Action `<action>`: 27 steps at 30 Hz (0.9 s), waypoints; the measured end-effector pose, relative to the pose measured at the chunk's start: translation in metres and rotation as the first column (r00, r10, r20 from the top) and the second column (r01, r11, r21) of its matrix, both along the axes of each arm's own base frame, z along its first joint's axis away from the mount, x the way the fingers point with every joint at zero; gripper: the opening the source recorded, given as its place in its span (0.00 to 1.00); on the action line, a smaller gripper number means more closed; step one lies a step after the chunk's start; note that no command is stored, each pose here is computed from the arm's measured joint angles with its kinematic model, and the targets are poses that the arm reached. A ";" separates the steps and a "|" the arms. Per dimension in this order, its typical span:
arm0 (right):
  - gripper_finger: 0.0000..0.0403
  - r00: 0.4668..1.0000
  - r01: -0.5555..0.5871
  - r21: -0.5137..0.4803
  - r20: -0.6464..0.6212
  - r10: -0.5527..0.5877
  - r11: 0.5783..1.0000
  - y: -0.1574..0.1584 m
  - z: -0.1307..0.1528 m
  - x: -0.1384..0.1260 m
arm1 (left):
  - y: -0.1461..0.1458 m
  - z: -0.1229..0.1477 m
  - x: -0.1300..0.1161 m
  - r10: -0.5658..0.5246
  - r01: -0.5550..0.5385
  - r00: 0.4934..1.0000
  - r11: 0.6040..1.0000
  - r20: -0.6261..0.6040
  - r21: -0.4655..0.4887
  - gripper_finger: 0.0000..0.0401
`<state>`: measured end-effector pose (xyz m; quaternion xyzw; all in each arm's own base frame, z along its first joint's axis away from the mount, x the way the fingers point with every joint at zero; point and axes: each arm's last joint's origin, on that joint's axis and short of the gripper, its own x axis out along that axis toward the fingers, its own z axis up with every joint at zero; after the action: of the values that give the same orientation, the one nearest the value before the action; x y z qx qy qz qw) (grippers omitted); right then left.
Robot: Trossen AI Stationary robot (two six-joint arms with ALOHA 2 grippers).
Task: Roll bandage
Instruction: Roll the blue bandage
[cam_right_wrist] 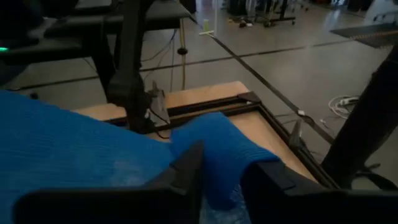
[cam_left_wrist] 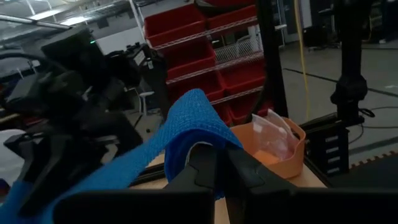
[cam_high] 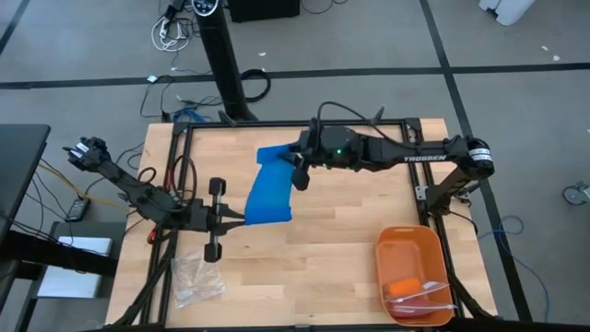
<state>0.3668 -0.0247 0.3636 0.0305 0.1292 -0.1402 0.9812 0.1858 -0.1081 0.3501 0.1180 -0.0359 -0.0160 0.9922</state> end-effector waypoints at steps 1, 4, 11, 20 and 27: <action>0.30 1.000 -0.007 -0.003 0.007 0.007 1.000 0.002 0.001 0.000 | 0.000 0.001 0.000 0.001 -0.001 1.000 1.000 0.002 -0.009 0.03; 0.38 0.999 -0.028 -0.023 0.025 0.029 0.999 0.009 0.005 -0.001 | 0.001 0.001 -0.001 0.002 -0.002 1.000 0.999 0.003 -0.033 0.03; 0.52 0.996 -0.055 -0.076 0.059 0.060 0.996 0.018 0.025 -0.005 | 0.001 0.002 -0.001 0.001 -0.001 1.000 0.999 0.009 -0.053 0.03; 0.55 0.994 -0.029 0.132 0.106 0.015 0.991 0.023 0.032 -0.007 | 0.001 0.002 -0.001 0.001 0.000 1.000 0.998 0.015 -0.062 0.03; 0.55 0.999 -0.033 0.458 0.014 0.030 0.888 0.026 0.018 -0.010 | 0.001 0.002 -0.001 -0.001 0.002 1.000 0.998 0.014 -0.064 0.03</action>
<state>0.3566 0.0013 0.3818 0.2592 0.1557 -0.0896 0.9490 0.1850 -0.1075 0.3525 0.0860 -0.0435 -0.0146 0.9952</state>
